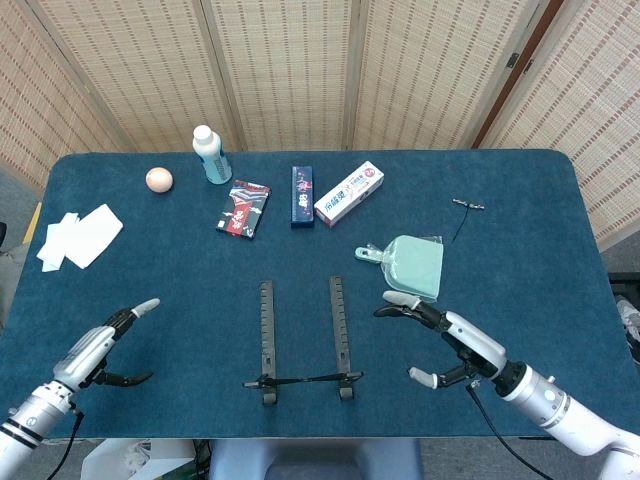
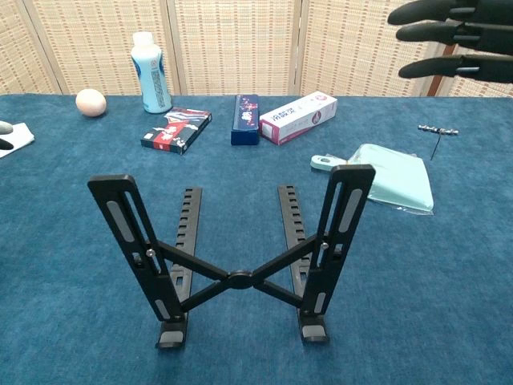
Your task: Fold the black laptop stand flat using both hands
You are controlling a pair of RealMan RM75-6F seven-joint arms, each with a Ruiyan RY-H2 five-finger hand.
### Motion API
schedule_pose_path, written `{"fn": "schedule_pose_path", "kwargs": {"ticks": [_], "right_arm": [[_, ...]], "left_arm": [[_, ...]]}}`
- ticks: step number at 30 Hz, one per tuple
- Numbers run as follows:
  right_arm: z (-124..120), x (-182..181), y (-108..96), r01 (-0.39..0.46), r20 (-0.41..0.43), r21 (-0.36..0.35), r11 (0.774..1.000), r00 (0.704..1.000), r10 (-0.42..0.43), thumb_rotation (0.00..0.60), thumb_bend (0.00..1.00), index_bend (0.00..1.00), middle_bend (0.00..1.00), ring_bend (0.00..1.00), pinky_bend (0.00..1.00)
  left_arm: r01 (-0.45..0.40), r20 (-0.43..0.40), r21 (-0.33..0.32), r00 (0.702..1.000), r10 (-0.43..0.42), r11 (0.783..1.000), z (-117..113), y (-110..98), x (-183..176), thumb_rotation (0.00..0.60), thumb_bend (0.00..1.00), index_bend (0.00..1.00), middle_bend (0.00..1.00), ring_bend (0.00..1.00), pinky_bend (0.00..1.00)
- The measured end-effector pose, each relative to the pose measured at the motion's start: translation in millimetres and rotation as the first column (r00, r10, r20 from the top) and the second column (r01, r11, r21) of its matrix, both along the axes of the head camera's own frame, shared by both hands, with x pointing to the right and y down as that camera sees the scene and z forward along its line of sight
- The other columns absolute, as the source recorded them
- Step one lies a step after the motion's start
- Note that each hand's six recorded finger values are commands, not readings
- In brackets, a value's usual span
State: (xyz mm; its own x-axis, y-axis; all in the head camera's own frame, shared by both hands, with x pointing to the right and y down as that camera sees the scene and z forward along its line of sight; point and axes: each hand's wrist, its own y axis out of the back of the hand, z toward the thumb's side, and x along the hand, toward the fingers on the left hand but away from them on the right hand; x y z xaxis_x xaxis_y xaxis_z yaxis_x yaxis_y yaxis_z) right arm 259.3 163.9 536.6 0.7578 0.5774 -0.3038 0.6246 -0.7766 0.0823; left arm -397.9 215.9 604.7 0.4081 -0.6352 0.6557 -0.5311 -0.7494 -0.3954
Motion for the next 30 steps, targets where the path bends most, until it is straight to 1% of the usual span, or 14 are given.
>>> {"fn": "schedule_pose_path", "kwargs": {"ticks": [4,8,11,12,15,18,20,22,23,26,30], "right_arm": [[-5.5,5.1,-1.9,-0.015,-0.035,0.012,1.0,0.999,0.015,0.6,0.25,0.08,0.2,0.03,0.13],[-8.6,8.7,-1.7,-0.027,-0.051,0.018,0.999,0.998,0.027,0.6,0.25,0.08,0.2,0.02,0.13],[-7.9,10.2,-0.9,-0.028,-0.063,0.016,0.999,0.998,0.029,0.6,0.25,0.08,0.2,0.02,0.13],[-7.4,10.5,-0.6,-0.027,-0.067,0.014,1.0,0.997,0.028,0.6,0.25,0.08,0.2,0.02,0.13],[-6.1,11.7,0.9,-0.026,-0.077,0.006,1.0,0.997,0.027,0.6,0.25,0.08,0.2,0.02,0.13],[-5.3,13.2,1.8,-0.03,-0.081,0.001,1.0,0.996,0.03,0.6,0.25,0.08,0.2,0.01,0.13],[-4.7,14.6,2.0,-0.033,-0.086,0.001,0.999,0.996,0.033,0.6,0.25,0.08,0.2,0.01,0.13],[-3.9,16.2,2.6,-0.037,-0.09,-0.001,0.999,0.995,0.036,0.6,0.25,0.08,0.2,0.01,0.13],[-3.6,17.0,2.9,-0.039,-0.092,-0.003,0.999,0.995,0.038,0.6,0.25,0.08,0.2,0.01,0.13],[-2.5,19.7,3.2,-0.043,-0.099,-0.003,0.999,0.994,0.043,0.6,0.25,0.08,0.2,0.0,0.13],[-0.7,22.1,3.5,-0.046,-0.105,-0.005,0.999,0.993,0.045,0.6,0.25,0.07,0.19,0.0,0.13]], "left_arm": [[0.024,-0.14,-0.105,0.989,-0.038,0.994,5.5,-6.3,16.5,0.6,0.2,0.04,0.11,0.09,0.09],[0.013,-0.254,-0.218,0.965,-0.07,0.976,11.3,-9.4,33.2,0.6,0.2,0.04,0.11,0.09,0.12],[-0.022,-0.325,-0.306,0.942,-0.082,0.952,15.8,-8.5,44.5,0.6,0.2,0.04,0.11,0.09,0.13],[-0.041,-0.348,-0.336,0.934,-0.084,0.941,18.0,-7.8,48.2,0.6,0.2,0.04,0.11,0.09,0.13],[-0.08,-0.395,-0.404,0.914,-0.095,0.911,24.8,-6.6,57.7,0.6,0.2,0.04,0.12,0.09,0.13],[-0.119,-0.428,-0.449,0.899,-0.096,0.885,32.0,-5.6,69.1,0.6,0.2,0.04,0.12,0.09,0.13],[-0.132,-0.439,-0.467,0.893,-0.1,0.874,34.5,-4.7,74.7,0.6,0.2,0.04,0.12,0.09,0.13],[-0.127,-0.446,-0.481,0.888,-0.117,0.867,35.6,-3.8,79.0,0.6,0.2,0.04,0.12,0.09,0.13],[-0.121,-0.448,-0.488,0.884,-0.129,0.864,35.7,-3.4,80.9,0.6,0.2,0.04,0.12,0.09,0.13],[-0.106,-0.461,-0.524,0.869,-0.177,0.845,35.2,-1.6,89.1,0.6,0.2,0.04,0.12,0.09,0.13],[-0.079,-0.473,-0.58,0.843,-0.256,0.811,34.2,-3.2,101.8,0.6,0.2,0.03,0.12,0.09,0.13]]}}
